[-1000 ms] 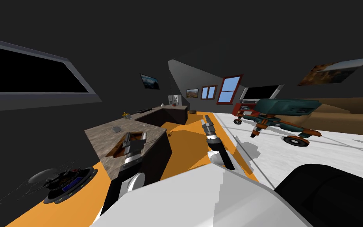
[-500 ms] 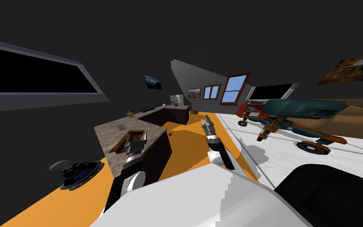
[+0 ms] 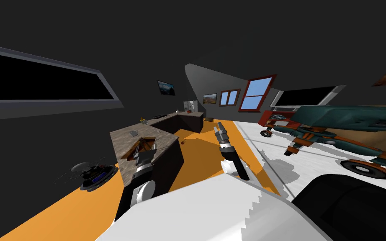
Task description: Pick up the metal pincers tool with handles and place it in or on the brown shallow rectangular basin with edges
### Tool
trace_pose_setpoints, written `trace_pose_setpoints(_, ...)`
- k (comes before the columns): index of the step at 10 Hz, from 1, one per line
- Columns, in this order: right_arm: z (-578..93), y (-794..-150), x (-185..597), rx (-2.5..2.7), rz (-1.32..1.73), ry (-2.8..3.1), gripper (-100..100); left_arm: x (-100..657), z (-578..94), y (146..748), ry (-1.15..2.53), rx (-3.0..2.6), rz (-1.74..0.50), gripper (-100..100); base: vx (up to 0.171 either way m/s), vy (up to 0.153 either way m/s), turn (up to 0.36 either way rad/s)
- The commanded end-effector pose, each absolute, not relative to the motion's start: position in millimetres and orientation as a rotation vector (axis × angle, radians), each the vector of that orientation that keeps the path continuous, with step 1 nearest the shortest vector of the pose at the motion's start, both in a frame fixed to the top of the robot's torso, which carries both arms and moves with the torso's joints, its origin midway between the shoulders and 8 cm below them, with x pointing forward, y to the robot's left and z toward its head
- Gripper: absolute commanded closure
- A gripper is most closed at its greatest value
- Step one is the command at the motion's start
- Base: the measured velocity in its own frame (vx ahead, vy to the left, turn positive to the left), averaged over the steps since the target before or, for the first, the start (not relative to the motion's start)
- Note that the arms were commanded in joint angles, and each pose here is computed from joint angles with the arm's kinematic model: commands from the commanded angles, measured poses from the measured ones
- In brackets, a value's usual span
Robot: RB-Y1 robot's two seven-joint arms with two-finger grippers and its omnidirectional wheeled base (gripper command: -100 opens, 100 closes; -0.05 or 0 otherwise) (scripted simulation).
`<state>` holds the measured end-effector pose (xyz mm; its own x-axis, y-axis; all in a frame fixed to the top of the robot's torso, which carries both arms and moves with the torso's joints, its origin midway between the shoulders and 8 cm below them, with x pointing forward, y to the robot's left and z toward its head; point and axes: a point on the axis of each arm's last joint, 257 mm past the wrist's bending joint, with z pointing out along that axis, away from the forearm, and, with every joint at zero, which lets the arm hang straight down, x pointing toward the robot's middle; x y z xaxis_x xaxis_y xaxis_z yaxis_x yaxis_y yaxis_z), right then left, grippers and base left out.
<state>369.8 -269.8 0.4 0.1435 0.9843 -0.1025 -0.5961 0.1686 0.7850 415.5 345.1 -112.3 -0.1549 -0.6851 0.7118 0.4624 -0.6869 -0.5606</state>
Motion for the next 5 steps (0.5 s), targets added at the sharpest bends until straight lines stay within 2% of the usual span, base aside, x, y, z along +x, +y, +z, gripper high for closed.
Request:
trace_pose_setpoints(1, 0, -270, 370, 0.674, 1.273, 0.719, 0, 421, -122, 351, 0.23, -1.383, -1.939, -100, 0.062, 0.004, 0.08)
trace_pose_setpoints(5, 0, -270, 370, 0.674, 1.273, 0.719, 0, 429, -146, 363, 0.141, -1.47, -1.973, -100, 0.077, 0.025, 0.091)
